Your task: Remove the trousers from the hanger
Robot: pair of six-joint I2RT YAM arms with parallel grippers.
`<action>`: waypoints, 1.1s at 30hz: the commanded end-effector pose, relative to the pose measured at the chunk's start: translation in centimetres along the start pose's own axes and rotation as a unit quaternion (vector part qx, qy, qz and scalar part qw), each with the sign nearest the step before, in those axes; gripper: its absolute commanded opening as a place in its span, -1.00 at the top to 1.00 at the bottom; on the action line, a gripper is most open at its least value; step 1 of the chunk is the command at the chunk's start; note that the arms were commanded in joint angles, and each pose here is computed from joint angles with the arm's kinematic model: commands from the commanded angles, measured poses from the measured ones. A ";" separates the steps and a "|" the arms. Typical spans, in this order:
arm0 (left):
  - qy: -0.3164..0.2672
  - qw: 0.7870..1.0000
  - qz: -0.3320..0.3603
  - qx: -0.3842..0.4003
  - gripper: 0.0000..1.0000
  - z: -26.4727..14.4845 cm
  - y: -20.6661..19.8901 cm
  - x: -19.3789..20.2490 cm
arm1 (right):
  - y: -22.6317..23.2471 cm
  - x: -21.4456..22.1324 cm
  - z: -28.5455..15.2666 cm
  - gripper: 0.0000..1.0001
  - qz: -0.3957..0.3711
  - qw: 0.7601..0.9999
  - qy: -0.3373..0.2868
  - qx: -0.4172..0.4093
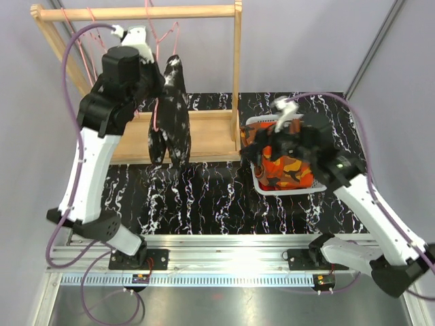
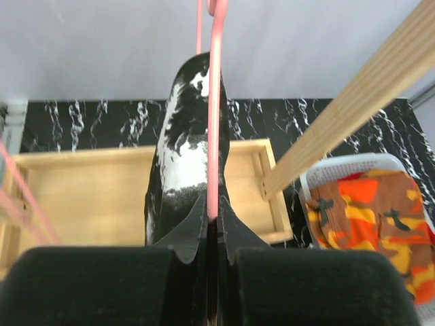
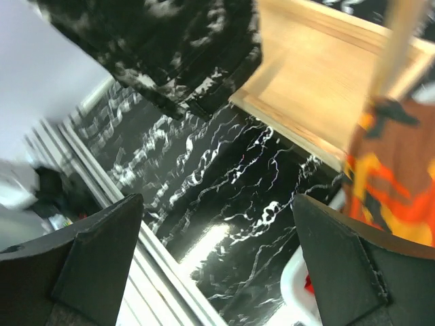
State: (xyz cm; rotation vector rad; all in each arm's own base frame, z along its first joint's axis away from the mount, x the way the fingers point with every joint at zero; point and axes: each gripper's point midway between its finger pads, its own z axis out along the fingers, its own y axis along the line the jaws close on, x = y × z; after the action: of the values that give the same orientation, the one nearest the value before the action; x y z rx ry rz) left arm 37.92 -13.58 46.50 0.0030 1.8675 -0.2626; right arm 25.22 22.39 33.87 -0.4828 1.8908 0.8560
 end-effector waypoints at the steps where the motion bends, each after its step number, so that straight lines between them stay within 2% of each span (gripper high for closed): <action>1: -0.136 0.986 -0.063 0.070 1.00 -6.3 -1.6 -6.7 | 2.8 -3.7 1.7 -0.99 -0.148 0.988 -0.042 0.011; 3: -0.136 0.985 -0.068 0.083 1.00 -6.8 -2.0 -6.5 | 4.7 -3.4 3.9 -0.99 -0.190 0.981 -0.042 0.001; 8: -0.130 0.984 -0.072 0.094 1.00 -7.3 -2.3 -6.4 | 8.9 -3.8 7.5 -0.99 -0.227 0.970 -0.078 -0.030; 9: -0.127 0.985 -0.076 0.091 1.00 -7.4 -2.2 -6.3 | 11.3 -4.0 7.7 -0.99 -0.246 0.963 -0.102 -0.047; 11: -0.113 0.986 -0.090 0.081 1.00 -7.2 -1.8 -5.3 | 12.6 -3.3 8.6 -0.99 -0.265 0.956 -0.120 -0.039; 13: -0.126 0.982 -0.116 0.075 1.00 -8.1 -1.4 -5.3 | 15.4 -4.1 8.8 -0.99 -0.278 0.945 -0.164 -0.055; 14: -0.108 0.984 -0.121 0.068 1.00 -7.0 -1.2 -3.5 | 15.5 -4.2 9.5 -0.99 -0.281 0.944 -0.167 -0.039; 16: -0.145 0.975 -0.147 0.087 1.00 -9.1 -1.2 -4.4 | 17.2 -4.1 9.8 -0.99 -0.284 0.942 -0.170 -0.044; 18: -0.142 0.974 -0.154 0.089 1.00 -8.9 -1.1 -3.2 | 18.0 -4.0 10.7 -0.99 -0.281 0.944 -0.169 -0.039; 25: -0.148 0.968 -0.171 0.105 1.00 -10.2 -1.5 -2.7 | 18.4 -2.3 12.1 -0.96 -0.259 0.953 -0.160 -0.011; 33: -0.149 0.967 -0.184 0.096 1.00 -9.8 -1.6 -2.5 | 20.4 -0.4 11.8 -0.96 -0.242 0.958 -0.145 -0.053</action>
State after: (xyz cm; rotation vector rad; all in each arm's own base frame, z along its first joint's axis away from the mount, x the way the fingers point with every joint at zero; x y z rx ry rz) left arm 29.42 -13.52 45.25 -0.1897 1.7842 -0.5707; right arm 20.02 44.65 36.05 -0.8721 1.4037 0.5911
